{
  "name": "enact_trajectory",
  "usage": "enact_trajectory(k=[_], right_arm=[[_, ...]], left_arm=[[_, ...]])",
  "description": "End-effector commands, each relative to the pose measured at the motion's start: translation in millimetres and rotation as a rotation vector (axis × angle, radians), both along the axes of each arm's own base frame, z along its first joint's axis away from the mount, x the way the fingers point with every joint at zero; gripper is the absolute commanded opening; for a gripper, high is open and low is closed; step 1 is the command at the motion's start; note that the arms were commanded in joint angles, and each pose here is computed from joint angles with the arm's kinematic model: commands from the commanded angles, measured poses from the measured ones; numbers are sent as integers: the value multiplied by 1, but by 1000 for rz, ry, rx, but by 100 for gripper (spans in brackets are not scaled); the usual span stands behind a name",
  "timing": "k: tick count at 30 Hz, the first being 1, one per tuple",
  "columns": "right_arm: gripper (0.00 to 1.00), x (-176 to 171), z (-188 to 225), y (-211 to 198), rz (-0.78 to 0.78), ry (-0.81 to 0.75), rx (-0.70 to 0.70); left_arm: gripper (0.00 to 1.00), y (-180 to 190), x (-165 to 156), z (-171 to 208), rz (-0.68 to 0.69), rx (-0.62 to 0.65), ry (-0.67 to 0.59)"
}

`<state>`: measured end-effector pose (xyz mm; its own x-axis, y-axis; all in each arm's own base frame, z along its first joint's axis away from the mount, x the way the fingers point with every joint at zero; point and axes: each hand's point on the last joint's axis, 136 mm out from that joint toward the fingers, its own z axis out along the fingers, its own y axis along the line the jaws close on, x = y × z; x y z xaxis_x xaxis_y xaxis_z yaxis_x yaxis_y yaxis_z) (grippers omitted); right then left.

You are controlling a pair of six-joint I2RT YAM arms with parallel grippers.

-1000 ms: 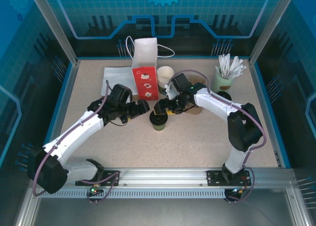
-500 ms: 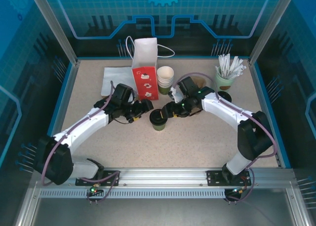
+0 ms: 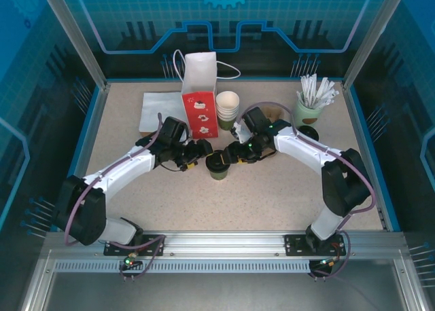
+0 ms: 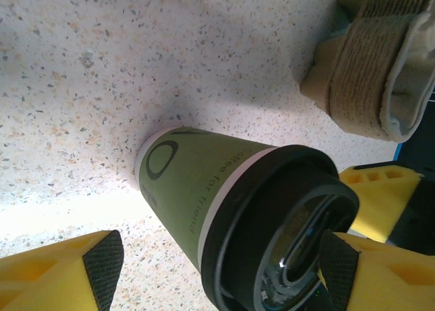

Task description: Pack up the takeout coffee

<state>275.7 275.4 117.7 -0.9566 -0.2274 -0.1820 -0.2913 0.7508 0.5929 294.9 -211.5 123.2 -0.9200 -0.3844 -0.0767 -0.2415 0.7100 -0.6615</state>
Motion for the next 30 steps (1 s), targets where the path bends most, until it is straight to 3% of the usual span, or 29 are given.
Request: enact_trajectory(k=[1, 11, 30], right_arm=[[59, -3, -11, -4, 7, 23, -57], [56, -9, -22, -11, 31, 41, -123], [48, -27, -52, -29, 85, 124, -262]], left_arm=[[79, -2, -6, -15, -23, -10, 42], [72, -3, -11, -36, -36, 47, 83], [66, 20, -38, -71, -20, 173, 157]])
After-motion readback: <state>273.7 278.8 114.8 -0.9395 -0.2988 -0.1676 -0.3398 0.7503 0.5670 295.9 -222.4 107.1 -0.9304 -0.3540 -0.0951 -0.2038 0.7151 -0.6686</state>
